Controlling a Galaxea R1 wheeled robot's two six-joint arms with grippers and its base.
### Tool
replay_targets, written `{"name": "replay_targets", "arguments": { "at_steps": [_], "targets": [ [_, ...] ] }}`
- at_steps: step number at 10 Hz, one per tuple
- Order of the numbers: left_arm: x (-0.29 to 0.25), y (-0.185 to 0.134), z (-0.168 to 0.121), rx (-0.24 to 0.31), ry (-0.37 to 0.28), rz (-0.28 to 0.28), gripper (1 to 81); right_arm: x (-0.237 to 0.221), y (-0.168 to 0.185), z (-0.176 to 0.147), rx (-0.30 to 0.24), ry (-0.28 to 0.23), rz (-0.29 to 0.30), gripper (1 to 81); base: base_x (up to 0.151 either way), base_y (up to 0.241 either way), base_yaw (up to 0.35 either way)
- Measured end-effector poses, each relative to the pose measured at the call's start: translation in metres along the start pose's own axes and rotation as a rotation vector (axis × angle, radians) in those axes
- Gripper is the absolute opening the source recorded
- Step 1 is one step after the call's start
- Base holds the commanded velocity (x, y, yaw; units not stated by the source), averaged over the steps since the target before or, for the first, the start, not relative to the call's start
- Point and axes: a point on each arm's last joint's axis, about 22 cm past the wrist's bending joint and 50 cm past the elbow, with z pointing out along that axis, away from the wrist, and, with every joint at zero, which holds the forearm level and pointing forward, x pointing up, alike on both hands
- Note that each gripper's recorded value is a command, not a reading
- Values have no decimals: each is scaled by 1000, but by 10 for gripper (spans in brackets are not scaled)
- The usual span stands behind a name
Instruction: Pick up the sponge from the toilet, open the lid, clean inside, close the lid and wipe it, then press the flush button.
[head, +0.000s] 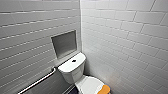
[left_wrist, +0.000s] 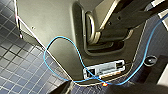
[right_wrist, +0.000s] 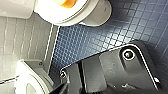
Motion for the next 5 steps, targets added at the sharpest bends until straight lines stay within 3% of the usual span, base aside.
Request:
{"name": "replay_targets", "arguments": {
  "at_steps": [2, 5],
  "targets": [
    [-6, -5, 5, 3, -36, -15, 811, 35, 6, 14, -13, 18, 17, 811, 0, 0, 0],
    [10, -12, 15, 5, -29, -13, 811, 99, -15, 31, 18, 79, -20, 811, 0, 0, 0]
  ]
}}
